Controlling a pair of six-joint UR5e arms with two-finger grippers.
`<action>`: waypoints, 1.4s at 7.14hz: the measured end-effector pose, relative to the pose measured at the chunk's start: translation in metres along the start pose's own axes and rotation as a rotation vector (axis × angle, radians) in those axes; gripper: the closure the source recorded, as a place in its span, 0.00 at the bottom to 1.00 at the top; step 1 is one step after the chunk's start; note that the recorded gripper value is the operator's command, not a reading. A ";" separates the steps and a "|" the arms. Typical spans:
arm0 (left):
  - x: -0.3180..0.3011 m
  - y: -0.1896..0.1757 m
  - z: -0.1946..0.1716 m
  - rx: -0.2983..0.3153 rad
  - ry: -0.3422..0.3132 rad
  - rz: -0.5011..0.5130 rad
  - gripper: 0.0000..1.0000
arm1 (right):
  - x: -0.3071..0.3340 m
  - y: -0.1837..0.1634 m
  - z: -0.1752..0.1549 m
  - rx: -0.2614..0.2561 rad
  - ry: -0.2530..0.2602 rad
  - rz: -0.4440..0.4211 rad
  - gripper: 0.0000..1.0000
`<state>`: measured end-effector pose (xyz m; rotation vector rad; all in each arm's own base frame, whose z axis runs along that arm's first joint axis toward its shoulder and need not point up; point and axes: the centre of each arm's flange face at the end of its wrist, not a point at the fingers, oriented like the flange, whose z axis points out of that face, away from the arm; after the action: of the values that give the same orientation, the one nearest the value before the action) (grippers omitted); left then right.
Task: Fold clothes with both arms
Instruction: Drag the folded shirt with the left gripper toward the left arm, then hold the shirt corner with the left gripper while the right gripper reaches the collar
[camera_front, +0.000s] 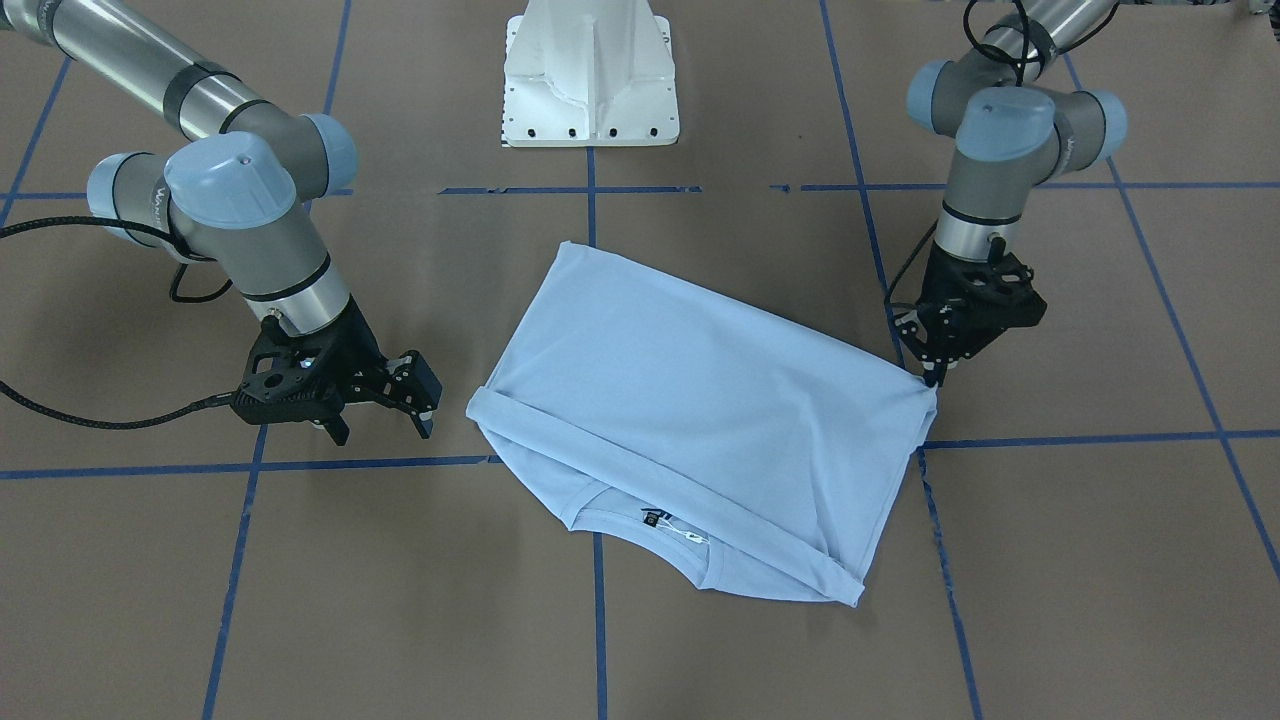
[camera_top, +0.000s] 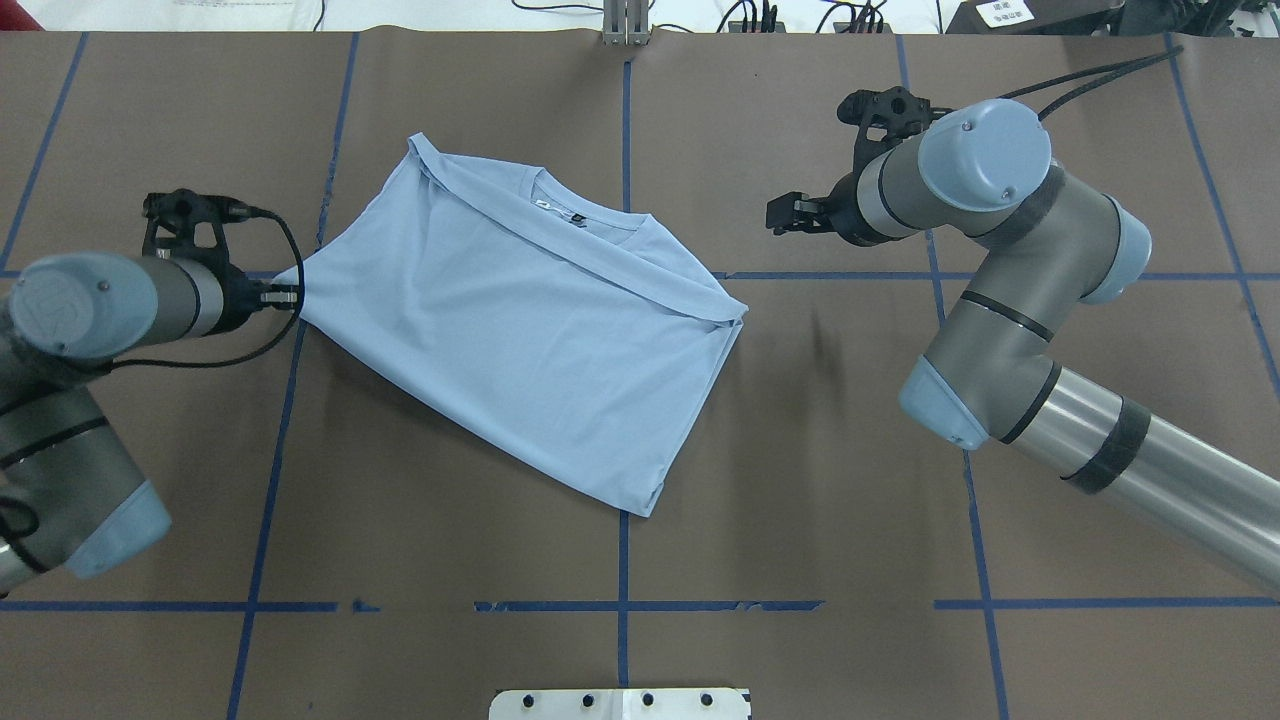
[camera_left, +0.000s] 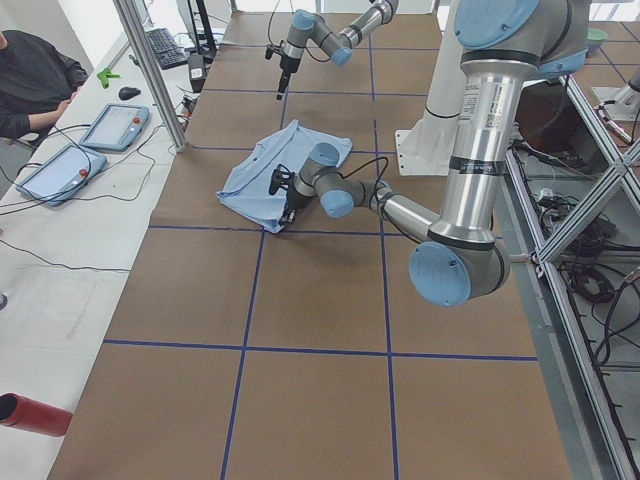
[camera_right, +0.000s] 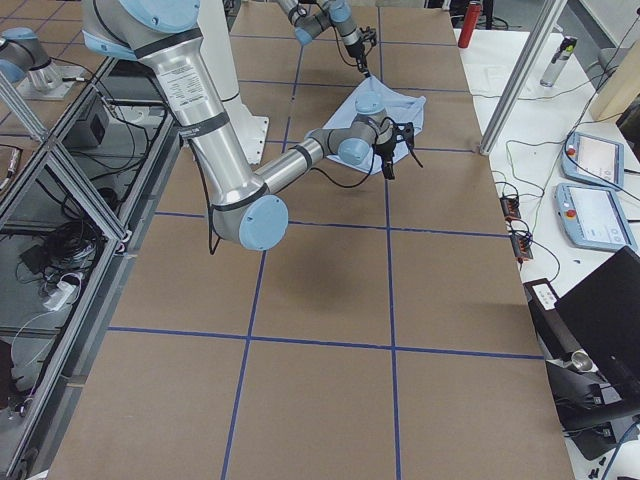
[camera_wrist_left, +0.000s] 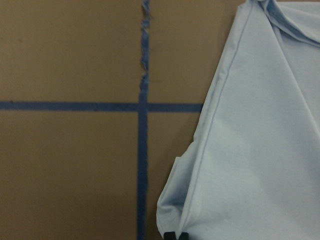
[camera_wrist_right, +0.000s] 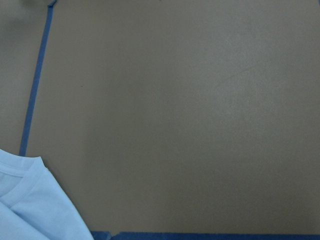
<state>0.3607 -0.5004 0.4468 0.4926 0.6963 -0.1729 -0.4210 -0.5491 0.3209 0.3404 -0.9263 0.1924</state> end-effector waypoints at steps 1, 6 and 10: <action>-0.004 -0.045 0.027 0.026 -0.046 0.015 1.00 | 0.000 0.000 0.000 0.001 -0.001 0.000 0.00; -0.058 -0.174 0.111 0.118 -0.129 0.094 0.00 | -0.012 -0.001 -0.003 0.004 -0.014 0.012 0.01; -0.062 -0.141 0.042 0.111 0.105 0.118 0.00 | -0.145 0.012 0.032 0.053 0.001 0.206 0.29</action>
<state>0.2938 -0.6450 0.4619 0.6510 0.7605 -0.0751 -0.5336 -0.5522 0.2240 0.2934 -0.9562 0.4066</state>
